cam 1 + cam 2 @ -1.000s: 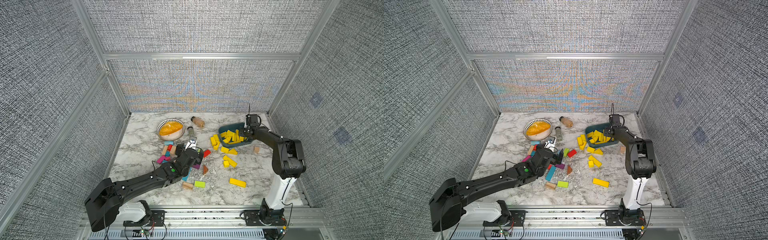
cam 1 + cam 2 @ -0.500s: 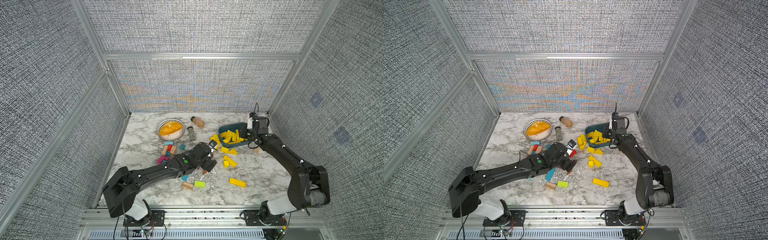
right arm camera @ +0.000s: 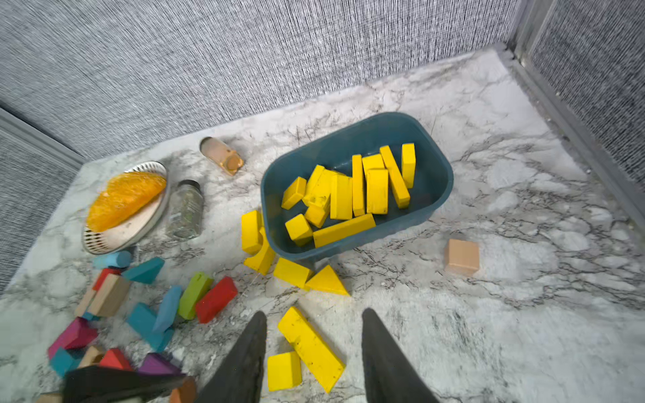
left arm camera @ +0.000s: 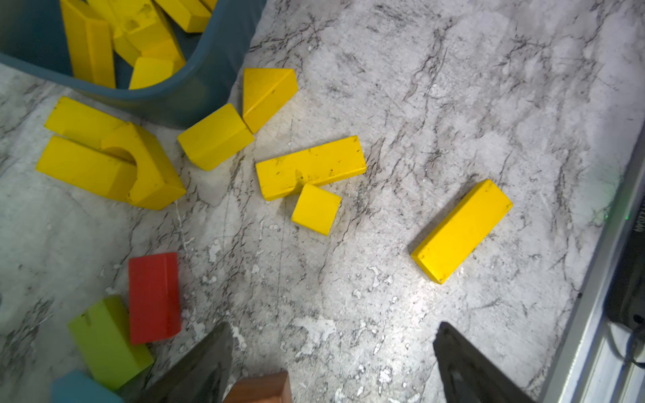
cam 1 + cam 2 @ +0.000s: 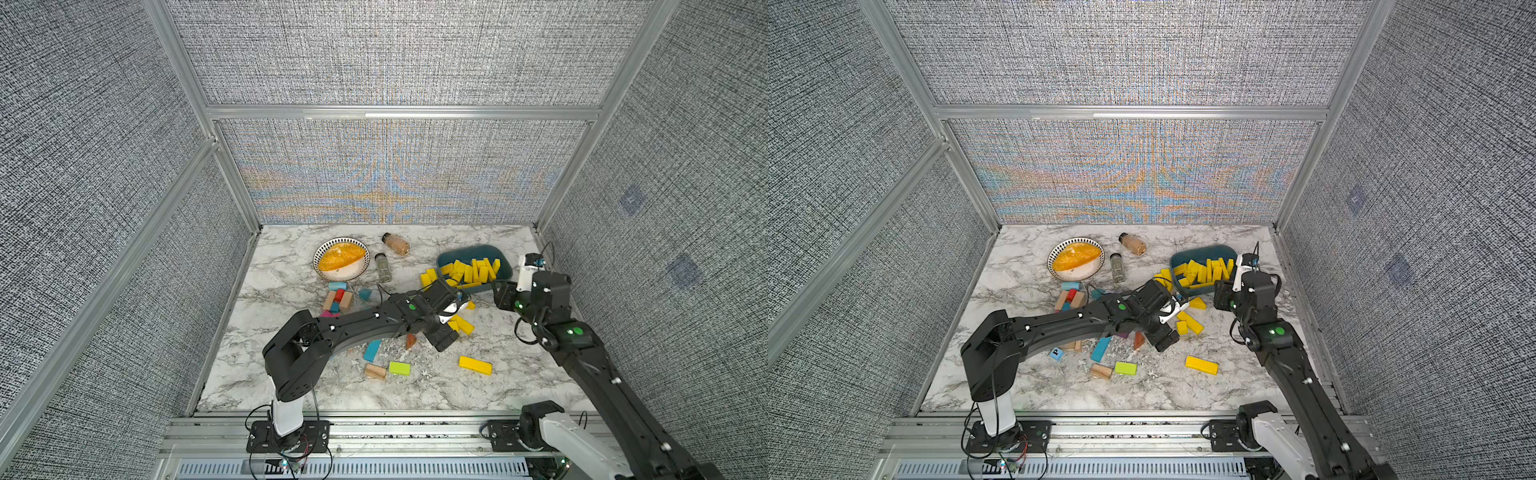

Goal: Pick out the yellow building blocks
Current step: Pick up the building block from the center of the board.

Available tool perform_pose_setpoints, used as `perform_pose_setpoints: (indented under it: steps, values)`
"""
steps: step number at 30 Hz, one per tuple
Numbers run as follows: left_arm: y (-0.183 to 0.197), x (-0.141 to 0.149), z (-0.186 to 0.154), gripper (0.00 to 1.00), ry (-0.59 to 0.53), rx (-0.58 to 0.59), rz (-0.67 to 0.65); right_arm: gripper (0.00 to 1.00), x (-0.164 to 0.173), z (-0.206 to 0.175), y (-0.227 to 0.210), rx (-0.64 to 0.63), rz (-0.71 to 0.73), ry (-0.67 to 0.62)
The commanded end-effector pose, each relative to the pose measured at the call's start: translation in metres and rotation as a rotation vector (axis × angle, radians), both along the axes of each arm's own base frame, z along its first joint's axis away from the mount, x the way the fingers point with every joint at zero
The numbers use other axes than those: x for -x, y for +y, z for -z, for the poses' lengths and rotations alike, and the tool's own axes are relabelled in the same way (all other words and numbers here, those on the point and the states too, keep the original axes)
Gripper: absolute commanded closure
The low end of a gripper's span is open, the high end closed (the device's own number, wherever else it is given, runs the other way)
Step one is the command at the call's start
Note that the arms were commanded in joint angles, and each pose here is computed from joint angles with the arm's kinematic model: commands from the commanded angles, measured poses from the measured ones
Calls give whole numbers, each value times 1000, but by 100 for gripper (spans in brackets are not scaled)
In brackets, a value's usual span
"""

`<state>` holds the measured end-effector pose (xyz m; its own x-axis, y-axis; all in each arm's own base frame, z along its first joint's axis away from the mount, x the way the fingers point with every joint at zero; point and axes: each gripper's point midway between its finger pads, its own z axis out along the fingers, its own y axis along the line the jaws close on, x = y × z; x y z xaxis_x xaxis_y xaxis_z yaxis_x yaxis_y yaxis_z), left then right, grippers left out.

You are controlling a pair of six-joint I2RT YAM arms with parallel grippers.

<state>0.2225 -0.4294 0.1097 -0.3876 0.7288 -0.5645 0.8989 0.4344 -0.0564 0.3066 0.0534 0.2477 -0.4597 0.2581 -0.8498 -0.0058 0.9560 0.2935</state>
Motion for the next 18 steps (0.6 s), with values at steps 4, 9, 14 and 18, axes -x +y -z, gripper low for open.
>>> perform_pose_setpoints:
  steps: [4, 9, 14, 18]
  values:
    - [-6, -2, 14, 10, -10, -86, 84, 54, 39, -20, -23, 7, 91, -39]
    - [-20, -7, 28, 13, -4, -157, 172, 54, 60, -28, -33, -32, 145, -71]
    - [-29, -13, 38, 14, 3, -186, 206, 54, 86, -45, -39, -122, 175, -170]
    - [-33, -22, 45, 15, -8, -210, 196, 54, 99, -55, -46, -131, 198, -231]
